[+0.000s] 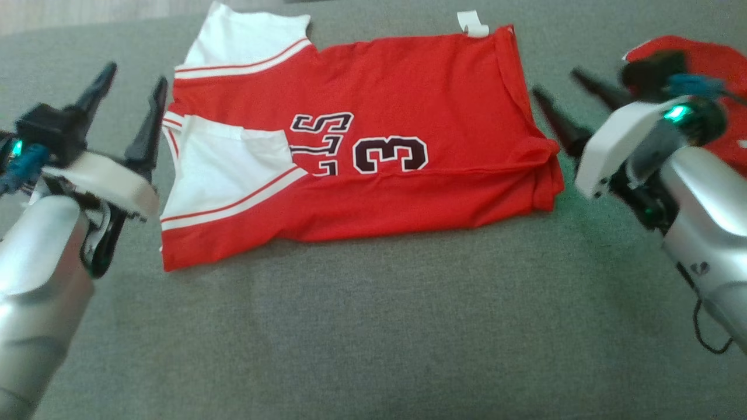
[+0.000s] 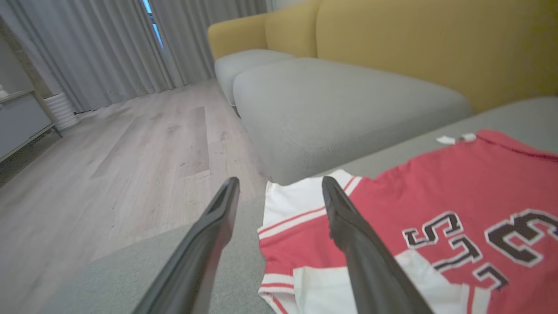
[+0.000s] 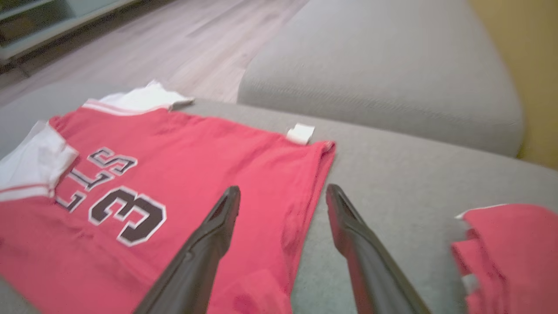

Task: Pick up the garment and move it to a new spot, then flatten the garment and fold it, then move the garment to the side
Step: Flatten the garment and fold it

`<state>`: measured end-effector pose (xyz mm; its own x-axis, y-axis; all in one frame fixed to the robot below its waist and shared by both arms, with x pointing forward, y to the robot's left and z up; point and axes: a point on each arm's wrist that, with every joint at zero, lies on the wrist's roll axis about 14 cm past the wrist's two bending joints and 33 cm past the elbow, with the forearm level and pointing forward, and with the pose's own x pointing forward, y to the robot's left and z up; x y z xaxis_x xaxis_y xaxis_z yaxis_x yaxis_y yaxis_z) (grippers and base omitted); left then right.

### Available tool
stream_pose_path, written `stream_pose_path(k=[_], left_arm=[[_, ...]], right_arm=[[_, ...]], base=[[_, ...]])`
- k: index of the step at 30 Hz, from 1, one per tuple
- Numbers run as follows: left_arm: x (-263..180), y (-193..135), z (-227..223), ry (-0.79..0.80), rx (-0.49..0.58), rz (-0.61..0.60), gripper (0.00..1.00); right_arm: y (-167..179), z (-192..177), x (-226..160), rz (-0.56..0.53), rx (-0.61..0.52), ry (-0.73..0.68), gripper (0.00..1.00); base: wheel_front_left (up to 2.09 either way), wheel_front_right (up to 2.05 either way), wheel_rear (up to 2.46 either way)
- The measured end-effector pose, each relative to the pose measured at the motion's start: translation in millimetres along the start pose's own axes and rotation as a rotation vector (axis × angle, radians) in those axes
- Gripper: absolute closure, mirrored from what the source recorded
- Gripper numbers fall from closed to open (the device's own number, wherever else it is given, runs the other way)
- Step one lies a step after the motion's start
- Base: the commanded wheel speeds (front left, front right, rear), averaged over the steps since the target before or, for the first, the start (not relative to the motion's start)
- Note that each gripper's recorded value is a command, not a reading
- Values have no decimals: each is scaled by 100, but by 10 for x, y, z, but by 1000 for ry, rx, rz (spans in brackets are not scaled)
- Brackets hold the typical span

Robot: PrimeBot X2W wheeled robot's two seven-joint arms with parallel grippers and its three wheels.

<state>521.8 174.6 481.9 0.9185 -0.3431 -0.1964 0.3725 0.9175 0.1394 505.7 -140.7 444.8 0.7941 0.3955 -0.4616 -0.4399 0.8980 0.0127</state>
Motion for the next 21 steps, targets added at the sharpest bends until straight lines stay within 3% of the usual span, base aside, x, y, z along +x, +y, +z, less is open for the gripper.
stream_pose_path(k=[7, 12, 15, 18, 21], left_arm=[[-198, 162, 724, -283, -256, 165, 0], [-688, -11, 814, -404, -303, 239, 0], [-904, -193, 640, -390, -314, 253, 0], [-1079, -288, 513, -383, -343, 288, 0], [-1207, -366, 351, -357, -370, 310, 0]], right_arm=[[-186, 793, -245, -104, 26, -416, 0], [-54, 1012, -561, -162, 145, -607, 0], [78, 882, -747, -202, 170, -653, 0], [288, 511, -858, -229, 193, -614, 0], [255, 210, -1039, -290, 206, -581, 0]], base=[[0, 0, 0], [0, 0, 0], [0, 0, 0], [0, 0, 0], [0, 0, 0]])
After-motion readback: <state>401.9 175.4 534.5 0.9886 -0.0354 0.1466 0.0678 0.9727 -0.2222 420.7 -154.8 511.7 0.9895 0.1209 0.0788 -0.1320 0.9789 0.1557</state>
